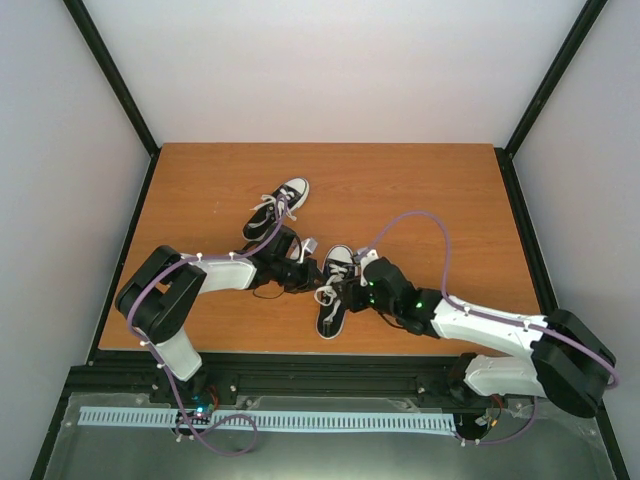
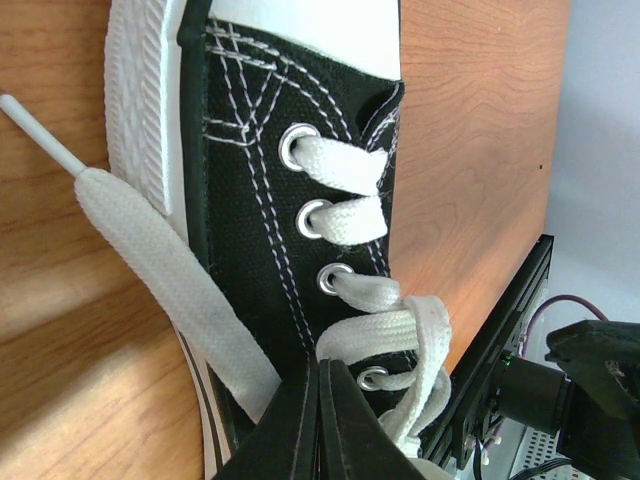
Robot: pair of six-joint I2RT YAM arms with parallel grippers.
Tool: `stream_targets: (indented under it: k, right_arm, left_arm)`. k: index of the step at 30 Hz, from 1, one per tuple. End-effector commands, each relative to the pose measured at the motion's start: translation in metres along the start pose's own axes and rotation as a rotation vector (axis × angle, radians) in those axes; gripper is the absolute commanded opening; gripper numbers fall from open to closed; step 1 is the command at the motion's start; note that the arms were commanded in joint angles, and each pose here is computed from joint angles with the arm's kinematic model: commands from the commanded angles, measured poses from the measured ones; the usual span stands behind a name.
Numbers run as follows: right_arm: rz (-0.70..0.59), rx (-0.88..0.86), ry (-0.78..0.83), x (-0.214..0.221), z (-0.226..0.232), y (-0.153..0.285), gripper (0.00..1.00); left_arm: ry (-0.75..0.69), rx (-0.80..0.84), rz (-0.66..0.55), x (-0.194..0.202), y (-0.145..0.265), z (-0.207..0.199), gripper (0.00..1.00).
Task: Tie the shoes
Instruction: Cross the shoelace with the shoelace.
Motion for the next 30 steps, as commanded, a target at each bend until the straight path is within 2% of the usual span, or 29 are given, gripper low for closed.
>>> stream_targets:
  k: [1,4,7,13,18,23,27,30]
  right_arm:
    - [0.041,-0.006,0.134,-0.001,0.023,-0.006,0.61]
    - [0.022,0.102,0.233,0.002,0.035,-0.009,0.61]
    - [-0.011,0.212,0.297,0.002,0.043,-0.011,0.53]
    - [-0.021,0.306,0.378,0.014,0.056,-0.020,0.44]
    - [-0.009,0.350,0.419,0.028,0.066,-0.026,0.40]
    - [0.016,0.361,0.445,0.040,0.073,-0.036,0.42]
    - [0.014,0.448,0.454,0.042,0.067,-0.043,0.42]
    - [0.000,0.525,0.434,0.041,0.059,-0.044,0.33]
  left_arm:
    - [-0.030,0.011,-0.027,-0.011,0.006,-0.009,0.01]
    - [-0.028,0.009,-0.025,-0.011,0.006,-0.008,0.01]
    - [-0.029,0.011,-0.027,-0.012,0.006,-0.008,0.01]
    - [-0.029,0.013,-0.027,-0.012,0.006,-0.009,0.01]
    - [-0.029,0.013,-0.029,-0.012,0.006,-0.009,0.01]
    - [-0.028,0.013,-0.028,-0.012,0.006,-0.009,0.01]
    - [-0.027,0.013,-0.027,-0.012,0.006,-0.009,0.01]
    - [-0.029,0.014,-0.029,-0.012,0.006,-0.010,0.01]
Point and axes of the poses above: each gripper's point midway between its finger pads, its own y axis back along the fingers, its own z axis along the line the jaws close on, x = y × z, the point moved 3 cm from there along y, back along the fingers, and after that the axes turned 11 degrees about -y, right-handed, at the moved point
